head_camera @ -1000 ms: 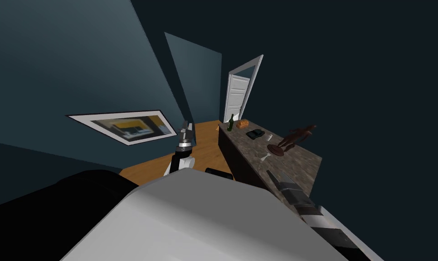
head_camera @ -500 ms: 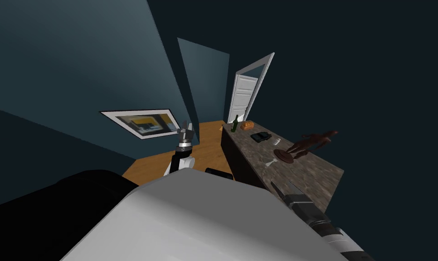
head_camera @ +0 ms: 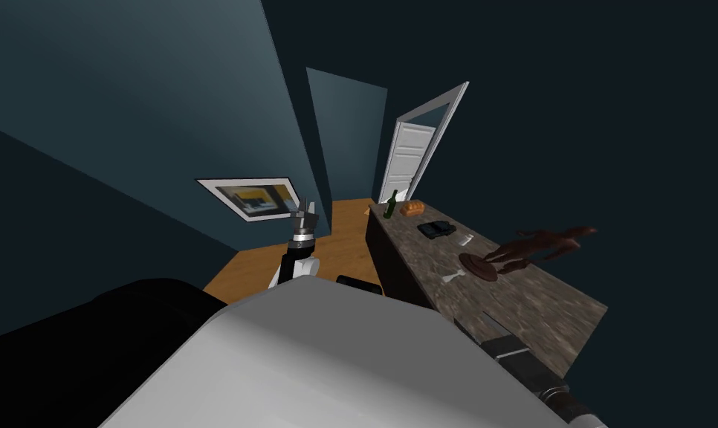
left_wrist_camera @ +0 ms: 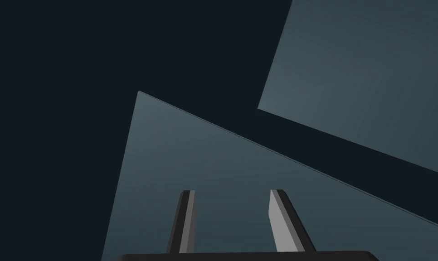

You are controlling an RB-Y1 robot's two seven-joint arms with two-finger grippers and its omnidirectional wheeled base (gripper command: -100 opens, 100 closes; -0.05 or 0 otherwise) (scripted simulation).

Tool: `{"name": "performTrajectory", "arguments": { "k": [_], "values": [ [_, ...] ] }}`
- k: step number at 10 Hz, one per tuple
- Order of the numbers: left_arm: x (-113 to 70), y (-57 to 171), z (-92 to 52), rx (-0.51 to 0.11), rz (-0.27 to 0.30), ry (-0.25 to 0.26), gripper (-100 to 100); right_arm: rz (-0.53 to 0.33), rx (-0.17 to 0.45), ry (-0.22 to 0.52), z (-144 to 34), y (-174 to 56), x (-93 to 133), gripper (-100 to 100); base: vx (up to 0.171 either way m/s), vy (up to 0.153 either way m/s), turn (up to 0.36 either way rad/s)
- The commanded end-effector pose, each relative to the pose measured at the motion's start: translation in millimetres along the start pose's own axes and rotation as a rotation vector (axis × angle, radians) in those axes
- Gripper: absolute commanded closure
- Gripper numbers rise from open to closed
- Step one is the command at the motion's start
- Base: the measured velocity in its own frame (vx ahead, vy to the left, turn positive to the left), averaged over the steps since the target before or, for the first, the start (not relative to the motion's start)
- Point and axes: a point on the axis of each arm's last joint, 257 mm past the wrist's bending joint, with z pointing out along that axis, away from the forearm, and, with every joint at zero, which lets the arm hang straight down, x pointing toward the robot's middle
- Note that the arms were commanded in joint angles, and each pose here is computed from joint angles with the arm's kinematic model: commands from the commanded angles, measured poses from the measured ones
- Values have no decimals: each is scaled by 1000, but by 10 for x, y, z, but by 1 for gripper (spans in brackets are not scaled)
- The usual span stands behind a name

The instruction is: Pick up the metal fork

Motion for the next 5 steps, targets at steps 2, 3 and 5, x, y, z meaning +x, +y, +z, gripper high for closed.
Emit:
{"name": "performTrajectory", "arguments": {
  "k": [2,3,5],
  "values": [
    [0,0,0,0,0,0,0,-104,-40,83,-117,-21,223,-100,9,-21,148],
    [0,0,0,0,0,0,0,-169,-60,134,-199,-81,355,-100,15,-21,239],
    [0,0,0,0,0,0,0,-251,-97,193,-300,-119,507,-100,15,-21,144]
  ]
}}
